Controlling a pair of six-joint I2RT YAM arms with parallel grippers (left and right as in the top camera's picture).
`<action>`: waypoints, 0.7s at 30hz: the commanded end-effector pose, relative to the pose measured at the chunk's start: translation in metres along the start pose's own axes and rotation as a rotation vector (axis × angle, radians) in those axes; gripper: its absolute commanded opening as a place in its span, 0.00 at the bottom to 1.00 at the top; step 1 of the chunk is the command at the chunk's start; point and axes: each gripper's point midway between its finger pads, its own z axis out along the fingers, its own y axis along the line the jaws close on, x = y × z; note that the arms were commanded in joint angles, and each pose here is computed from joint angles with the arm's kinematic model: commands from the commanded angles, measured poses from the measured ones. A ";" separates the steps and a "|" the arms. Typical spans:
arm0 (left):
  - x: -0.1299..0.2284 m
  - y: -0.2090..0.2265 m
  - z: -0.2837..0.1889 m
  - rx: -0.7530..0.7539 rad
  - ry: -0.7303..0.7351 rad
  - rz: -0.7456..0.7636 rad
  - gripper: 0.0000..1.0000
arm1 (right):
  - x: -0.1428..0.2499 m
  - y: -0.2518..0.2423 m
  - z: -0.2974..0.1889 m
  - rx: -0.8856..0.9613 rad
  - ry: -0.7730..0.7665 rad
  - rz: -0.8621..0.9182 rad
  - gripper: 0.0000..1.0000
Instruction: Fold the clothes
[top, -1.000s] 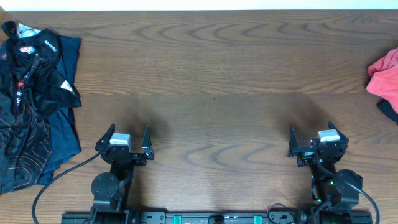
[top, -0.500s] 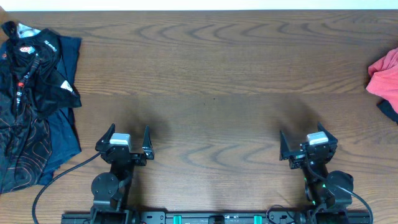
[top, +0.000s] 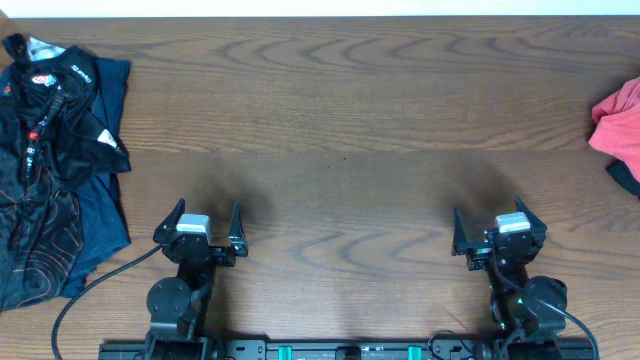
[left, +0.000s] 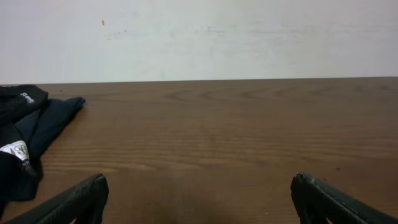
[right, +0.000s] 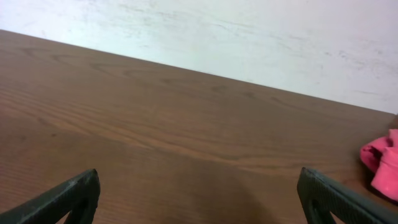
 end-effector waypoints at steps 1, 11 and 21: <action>0.015 0.000 0.001 0.004 0.045 0.015 0.95 | 0.003 -0.002 0.000 0.015 0.004 -0.011 0.99; 0.015 0.000 0.001 0.004 0.045 0.015 0.95 | 0.003 -0.009 0.000 0.059 0.005 0.036 0.99; 0.015 0.000 0.001 0.004 0.045 0.015 0.95 | 0.003 -0.007 0.000 0.046 0.003 0.037 0.99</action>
